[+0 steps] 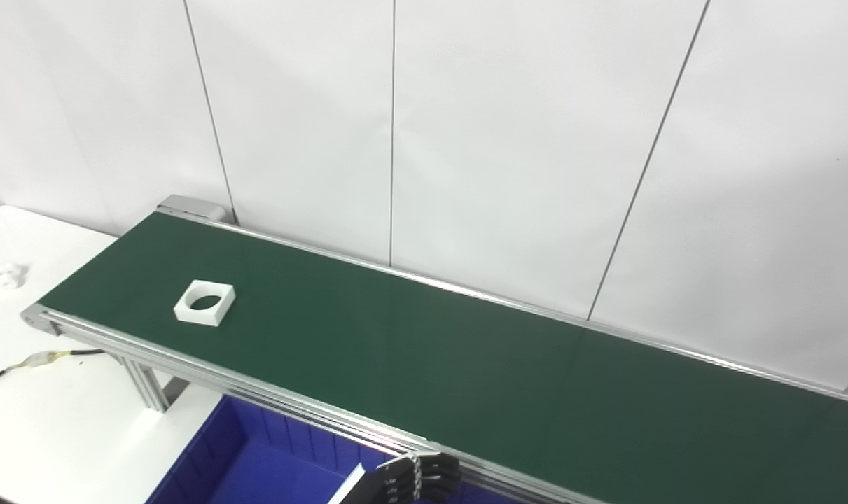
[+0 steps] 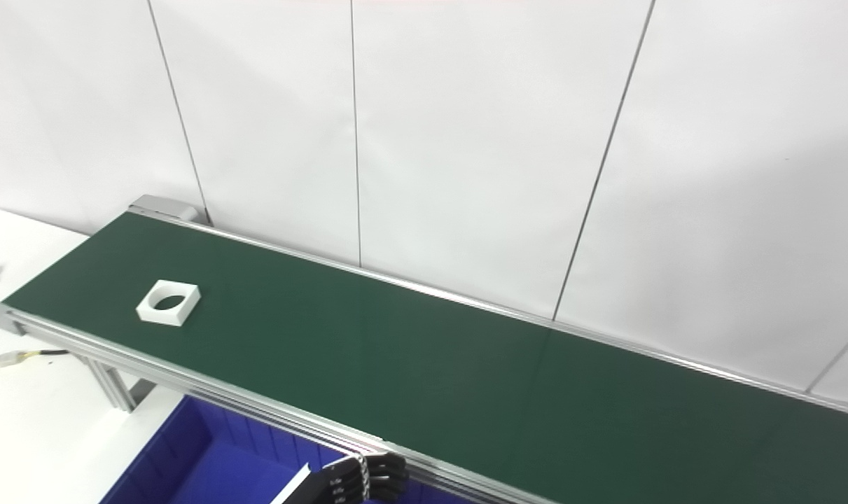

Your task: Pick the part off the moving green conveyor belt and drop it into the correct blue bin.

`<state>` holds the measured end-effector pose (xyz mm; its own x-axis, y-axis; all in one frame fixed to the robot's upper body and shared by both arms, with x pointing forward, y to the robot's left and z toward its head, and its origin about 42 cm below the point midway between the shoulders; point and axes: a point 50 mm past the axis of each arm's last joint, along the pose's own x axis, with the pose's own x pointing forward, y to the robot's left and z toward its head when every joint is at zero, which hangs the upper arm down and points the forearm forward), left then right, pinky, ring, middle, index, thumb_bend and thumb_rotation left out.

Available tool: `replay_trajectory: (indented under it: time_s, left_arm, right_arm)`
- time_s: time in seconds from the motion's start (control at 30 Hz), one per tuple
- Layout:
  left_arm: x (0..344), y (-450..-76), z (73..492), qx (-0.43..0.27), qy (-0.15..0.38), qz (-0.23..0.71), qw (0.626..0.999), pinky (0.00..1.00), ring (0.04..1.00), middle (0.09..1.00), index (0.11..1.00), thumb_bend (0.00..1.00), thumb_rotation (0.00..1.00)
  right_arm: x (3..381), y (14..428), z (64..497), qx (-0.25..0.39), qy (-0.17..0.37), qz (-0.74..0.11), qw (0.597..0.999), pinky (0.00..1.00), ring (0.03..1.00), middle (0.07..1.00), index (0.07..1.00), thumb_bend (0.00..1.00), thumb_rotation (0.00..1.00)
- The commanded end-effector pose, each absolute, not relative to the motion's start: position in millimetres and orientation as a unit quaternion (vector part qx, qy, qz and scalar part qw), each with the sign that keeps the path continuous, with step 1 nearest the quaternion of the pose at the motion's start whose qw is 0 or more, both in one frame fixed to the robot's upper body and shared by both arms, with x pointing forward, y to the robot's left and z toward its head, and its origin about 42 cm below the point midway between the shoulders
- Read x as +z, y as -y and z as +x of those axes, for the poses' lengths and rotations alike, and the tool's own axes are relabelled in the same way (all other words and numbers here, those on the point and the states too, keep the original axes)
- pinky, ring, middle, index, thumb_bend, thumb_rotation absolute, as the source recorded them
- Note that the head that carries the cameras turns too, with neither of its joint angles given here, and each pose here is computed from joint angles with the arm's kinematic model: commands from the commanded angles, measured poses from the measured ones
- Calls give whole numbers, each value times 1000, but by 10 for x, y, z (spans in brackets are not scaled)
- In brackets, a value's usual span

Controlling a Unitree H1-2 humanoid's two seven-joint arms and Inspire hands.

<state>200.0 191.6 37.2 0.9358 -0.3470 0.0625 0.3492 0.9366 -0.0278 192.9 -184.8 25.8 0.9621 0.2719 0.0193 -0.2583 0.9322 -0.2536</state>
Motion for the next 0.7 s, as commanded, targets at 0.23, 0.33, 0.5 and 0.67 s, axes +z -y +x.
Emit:
replay_trajectory:
  time_s: [0.23,0.33,0.5,0.67]
  left_arm:
    - [701,-2028,2123,-160,81,5,984,661,691,718,729,932,211]
    - [767,-2062,2154,-152,85,11,985,644,685,717,728,942,214]
    - [905,-2166,2209,-146,104,32,983,630,673,716,735,950,215]
    - [1158,-2315,2298,-135,132,86,978,628,672,708,731,992,226]
  right_arm:
    - [348,1867,2004,128,66,-110,984,744,773,793,854,523,391]
    - [342,1895,2013,128,64,-107,984,762,781,803,861,513,385]
    - [329,1915,2025,131,62,-105,984,758,786,816,875,495,382]
    - [312,1921,2046,132,60,-105,984,743,783,816,883,468,371]
